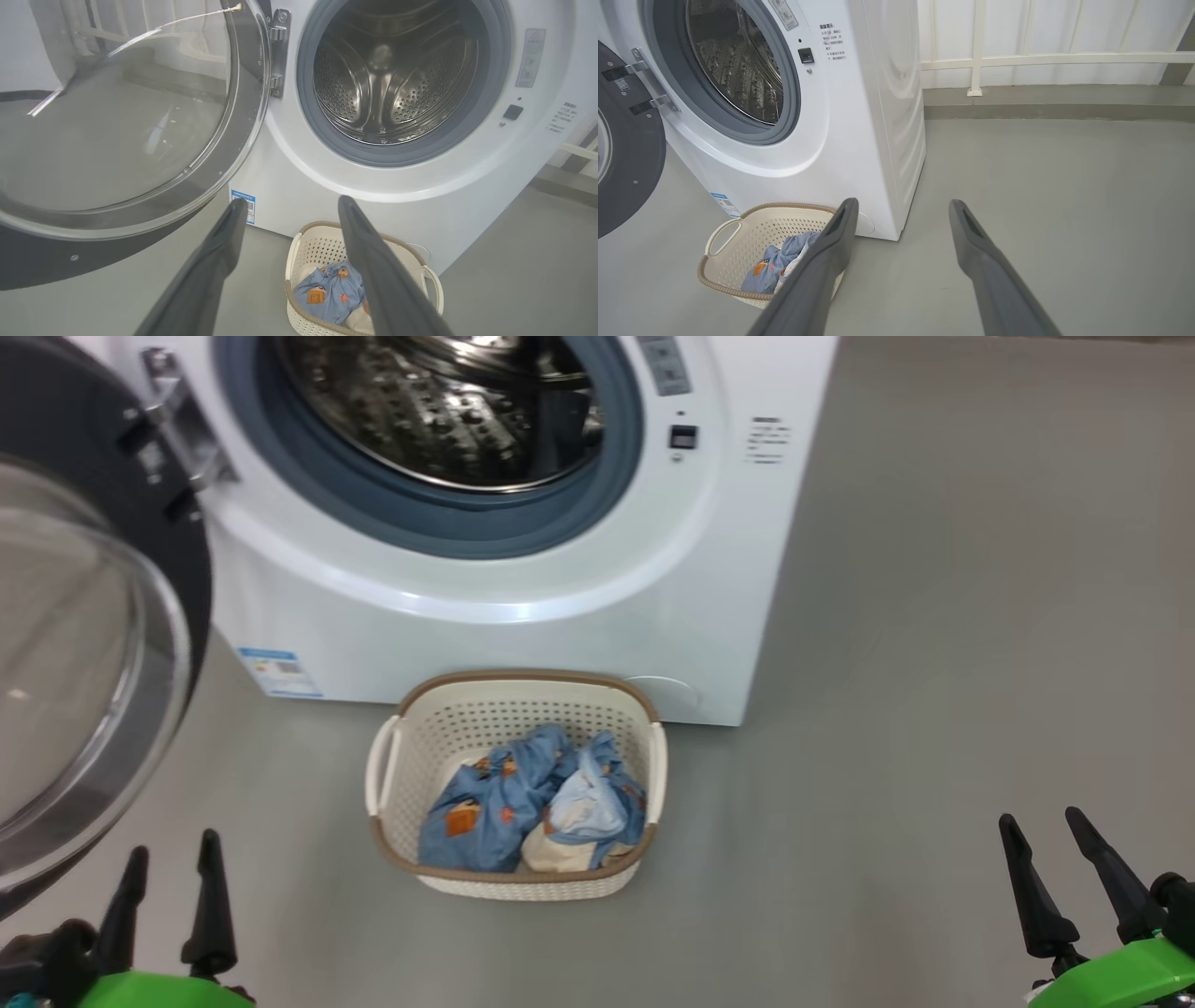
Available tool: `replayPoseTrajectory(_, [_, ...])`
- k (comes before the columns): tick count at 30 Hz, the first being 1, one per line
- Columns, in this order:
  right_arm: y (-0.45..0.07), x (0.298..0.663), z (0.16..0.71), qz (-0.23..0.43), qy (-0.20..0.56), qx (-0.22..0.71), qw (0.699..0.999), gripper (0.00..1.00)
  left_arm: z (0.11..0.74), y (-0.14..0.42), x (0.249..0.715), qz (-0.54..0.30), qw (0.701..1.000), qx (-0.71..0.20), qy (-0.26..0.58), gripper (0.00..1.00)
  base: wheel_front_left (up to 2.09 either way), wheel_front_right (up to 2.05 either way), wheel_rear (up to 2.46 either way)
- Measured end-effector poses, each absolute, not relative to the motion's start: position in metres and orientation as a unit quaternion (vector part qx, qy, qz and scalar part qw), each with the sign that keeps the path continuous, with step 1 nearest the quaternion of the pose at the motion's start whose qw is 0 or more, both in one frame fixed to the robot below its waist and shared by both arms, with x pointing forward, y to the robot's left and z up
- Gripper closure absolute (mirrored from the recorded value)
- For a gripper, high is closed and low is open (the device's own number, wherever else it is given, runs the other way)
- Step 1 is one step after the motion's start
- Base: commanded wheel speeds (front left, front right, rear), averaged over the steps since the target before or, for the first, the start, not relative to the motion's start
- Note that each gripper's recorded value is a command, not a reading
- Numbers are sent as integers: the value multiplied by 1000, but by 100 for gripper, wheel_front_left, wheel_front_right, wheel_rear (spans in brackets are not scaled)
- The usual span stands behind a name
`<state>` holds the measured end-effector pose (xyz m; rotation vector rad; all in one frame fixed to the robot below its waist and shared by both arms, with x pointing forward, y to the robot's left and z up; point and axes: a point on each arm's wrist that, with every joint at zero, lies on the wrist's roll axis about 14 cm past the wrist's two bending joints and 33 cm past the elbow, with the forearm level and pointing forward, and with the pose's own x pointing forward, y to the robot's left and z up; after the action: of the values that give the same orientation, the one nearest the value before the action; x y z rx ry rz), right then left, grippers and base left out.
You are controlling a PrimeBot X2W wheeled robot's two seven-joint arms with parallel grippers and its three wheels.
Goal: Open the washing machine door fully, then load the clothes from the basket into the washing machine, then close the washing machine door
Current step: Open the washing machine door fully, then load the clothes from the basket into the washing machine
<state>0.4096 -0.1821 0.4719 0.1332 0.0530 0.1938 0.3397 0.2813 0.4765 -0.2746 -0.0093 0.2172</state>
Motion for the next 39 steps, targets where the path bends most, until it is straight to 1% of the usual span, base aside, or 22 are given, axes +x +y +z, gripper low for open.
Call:
replayPoseTrajectory(12, [-231,385,477,25,18,64,997,0,477,217,374,-7,991,-135,8,0,0,0,0])
replayPoseTrajectory(19, [-248,373,481,0,12,62,998,0,475,195,380,-41,989,-140,15,0,0,0,0])
replayPoseTrajectory(24, [-254,364,480,-10,14,61,998,0,476,187,382,-52,988,-144,14,0,0,0,0])
replayPoseTrajectory(39, [-250,368,481,-5,11,63,998,0,470,189,378,-50,984,-168,27,0,4,-14,10])
